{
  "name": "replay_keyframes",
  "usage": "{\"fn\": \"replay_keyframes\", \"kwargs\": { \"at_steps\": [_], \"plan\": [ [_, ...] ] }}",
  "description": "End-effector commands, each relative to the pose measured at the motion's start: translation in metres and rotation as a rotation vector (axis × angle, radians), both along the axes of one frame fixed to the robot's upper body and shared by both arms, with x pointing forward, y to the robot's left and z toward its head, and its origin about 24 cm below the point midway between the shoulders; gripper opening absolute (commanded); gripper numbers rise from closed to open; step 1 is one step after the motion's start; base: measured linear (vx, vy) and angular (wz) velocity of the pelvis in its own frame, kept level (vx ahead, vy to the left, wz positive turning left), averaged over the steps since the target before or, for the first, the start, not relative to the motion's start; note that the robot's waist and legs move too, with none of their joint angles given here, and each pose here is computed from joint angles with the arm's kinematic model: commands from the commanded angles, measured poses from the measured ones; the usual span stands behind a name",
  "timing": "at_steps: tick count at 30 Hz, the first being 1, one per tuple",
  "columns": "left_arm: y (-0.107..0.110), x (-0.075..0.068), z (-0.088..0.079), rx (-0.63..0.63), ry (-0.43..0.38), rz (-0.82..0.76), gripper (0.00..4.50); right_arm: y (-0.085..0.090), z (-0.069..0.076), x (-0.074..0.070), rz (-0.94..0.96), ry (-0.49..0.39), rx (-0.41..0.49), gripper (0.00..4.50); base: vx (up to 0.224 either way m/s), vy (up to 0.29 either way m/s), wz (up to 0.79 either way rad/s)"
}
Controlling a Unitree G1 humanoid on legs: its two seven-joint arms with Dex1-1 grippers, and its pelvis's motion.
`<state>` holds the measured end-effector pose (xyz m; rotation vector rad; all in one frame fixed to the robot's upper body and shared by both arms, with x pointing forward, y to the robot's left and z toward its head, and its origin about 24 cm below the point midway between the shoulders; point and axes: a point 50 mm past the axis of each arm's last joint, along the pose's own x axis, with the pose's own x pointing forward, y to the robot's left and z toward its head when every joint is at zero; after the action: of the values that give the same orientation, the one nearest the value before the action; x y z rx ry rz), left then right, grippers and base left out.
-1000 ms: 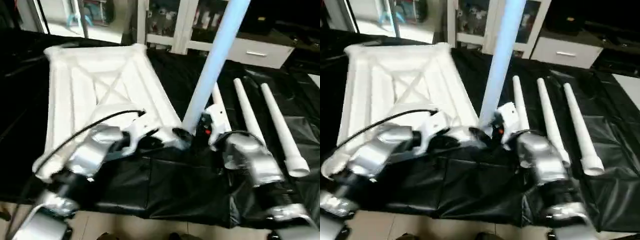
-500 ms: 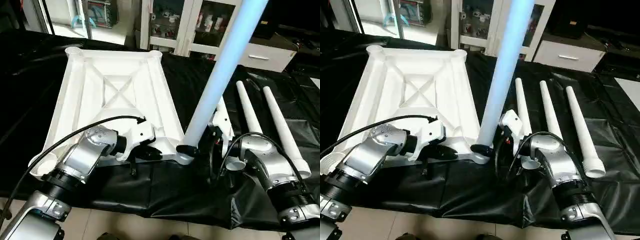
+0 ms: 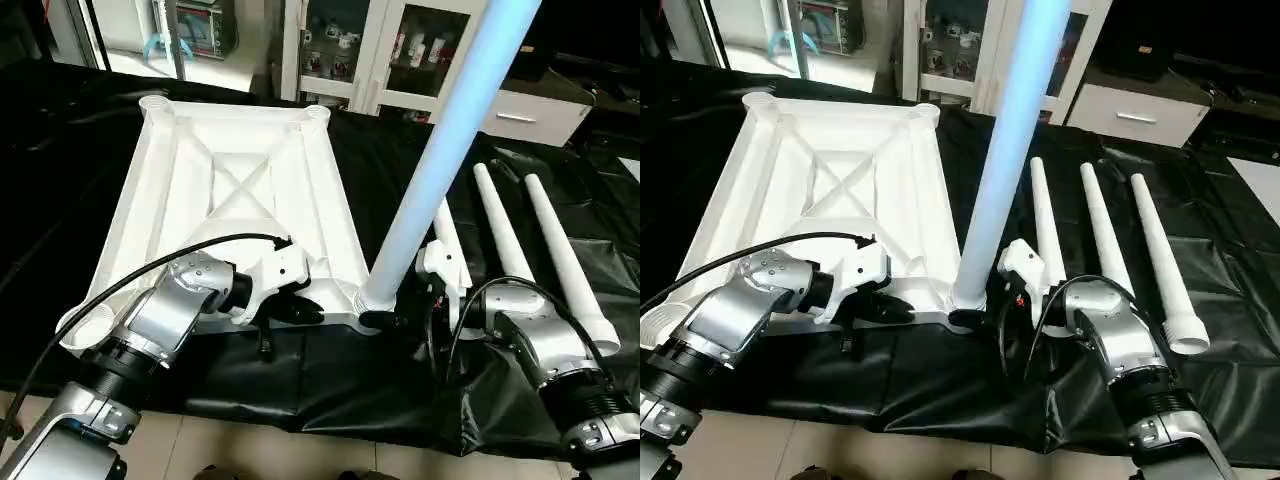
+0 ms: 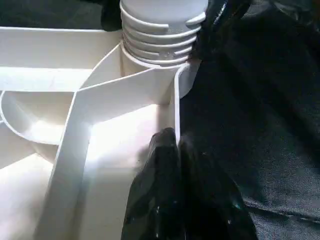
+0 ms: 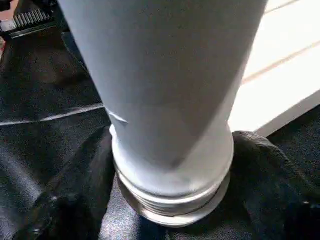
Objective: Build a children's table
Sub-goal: Rotate leg to tighten
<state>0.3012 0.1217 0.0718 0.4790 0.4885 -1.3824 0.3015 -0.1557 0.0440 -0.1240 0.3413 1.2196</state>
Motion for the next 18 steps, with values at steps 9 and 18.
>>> {"fn": "replay_keyframes", "kwargs": {
  "at_steps": [9, 18],
  "plan": [
    [-0.008, -0.012, -0.017, 0.032, 0.082, -0.066, 0.0, -0.002, -0.001, -0.001, -0.02, 0.007, 0.039, 2.79, 0.0, 0.0, 0.0],
    [-0.02, -0.001, -0.02, -0.014, 0.057, 0.099, 0.0, 0.005, -0.012, 0.012, -0.353, 0.076, 0.197, 2.77, 0.0, 0.0, 0.0]
  ]
}}
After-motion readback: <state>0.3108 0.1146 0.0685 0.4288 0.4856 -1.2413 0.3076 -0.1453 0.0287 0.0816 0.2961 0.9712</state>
